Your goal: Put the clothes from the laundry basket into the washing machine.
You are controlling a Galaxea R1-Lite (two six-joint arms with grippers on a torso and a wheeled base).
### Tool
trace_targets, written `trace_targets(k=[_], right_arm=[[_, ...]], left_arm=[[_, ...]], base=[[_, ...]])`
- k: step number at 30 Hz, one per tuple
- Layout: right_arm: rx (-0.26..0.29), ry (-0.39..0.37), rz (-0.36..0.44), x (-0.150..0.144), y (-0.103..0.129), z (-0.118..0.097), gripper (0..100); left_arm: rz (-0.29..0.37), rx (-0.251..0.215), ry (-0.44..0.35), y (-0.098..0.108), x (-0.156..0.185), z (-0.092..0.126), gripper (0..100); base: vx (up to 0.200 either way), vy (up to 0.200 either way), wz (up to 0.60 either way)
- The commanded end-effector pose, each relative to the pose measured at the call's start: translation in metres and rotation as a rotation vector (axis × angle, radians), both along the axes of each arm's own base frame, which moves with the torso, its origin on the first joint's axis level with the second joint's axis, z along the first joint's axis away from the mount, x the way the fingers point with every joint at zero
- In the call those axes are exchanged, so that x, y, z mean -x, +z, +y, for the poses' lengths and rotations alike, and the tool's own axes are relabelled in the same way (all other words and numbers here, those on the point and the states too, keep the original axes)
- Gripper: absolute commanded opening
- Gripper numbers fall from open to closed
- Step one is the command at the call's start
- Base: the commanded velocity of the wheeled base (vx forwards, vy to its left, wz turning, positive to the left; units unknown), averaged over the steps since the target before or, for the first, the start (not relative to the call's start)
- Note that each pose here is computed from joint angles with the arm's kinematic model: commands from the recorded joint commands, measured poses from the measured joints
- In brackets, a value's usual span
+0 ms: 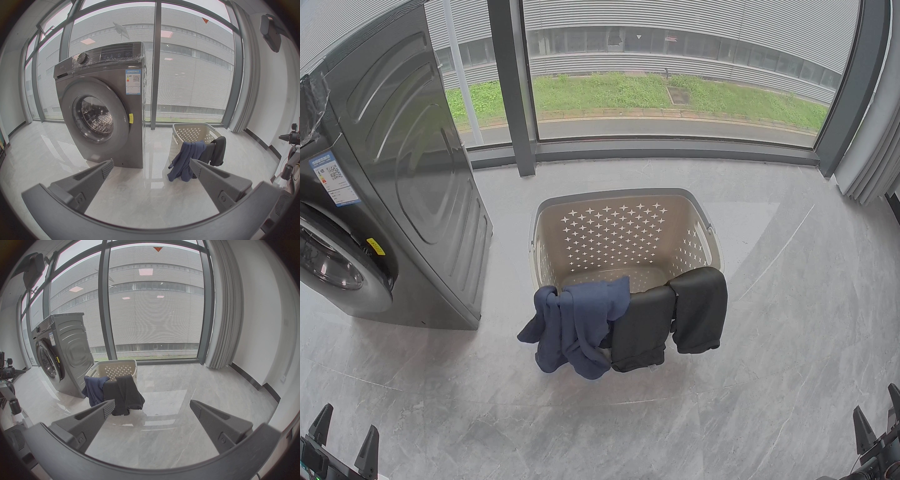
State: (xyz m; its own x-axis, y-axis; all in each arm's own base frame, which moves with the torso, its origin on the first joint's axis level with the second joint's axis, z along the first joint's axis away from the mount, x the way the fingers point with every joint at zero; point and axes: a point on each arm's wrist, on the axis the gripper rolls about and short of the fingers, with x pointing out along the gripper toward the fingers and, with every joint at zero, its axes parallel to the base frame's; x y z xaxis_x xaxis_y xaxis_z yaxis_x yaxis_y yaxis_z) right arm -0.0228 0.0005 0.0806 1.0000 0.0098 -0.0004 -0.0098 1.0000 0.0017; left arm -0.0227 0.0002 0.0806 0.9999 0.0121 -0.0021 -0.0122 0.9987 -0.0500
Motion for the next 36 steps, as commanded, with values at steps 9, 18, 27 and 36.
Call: trace_targets(k=[9,18,27,36], right_arm=[[0.000,-0.001,0.000,0.0001,-0.0049,0.0000,100],[0.000,-0.001,0.000,0.0001,-0.0049,0.0000,100],[0.000,-0.001,0.000,0.0001,-0.0049,0.0000,100],[0.000,-0.001,0.001,0.0000,-0.0053,0.0000,100]], left_arm=[[0.001,0.001,0.000,-0.0048,0.0000,0.0000,100],[0.001,0.001,0.000,-0.0048,0.0000,0.0000,100],[0.001,0.001,0.000,-0.0048,0.0000,0.0000,100],[0.001,0.001,0.000,-0.0048,0.0000,0.0000,100]], base=[[0.000,0.000,0.00],[0.000,-0.067,0.00],[0.000,0.000,0.00],[0.200,0.000,0.00]])
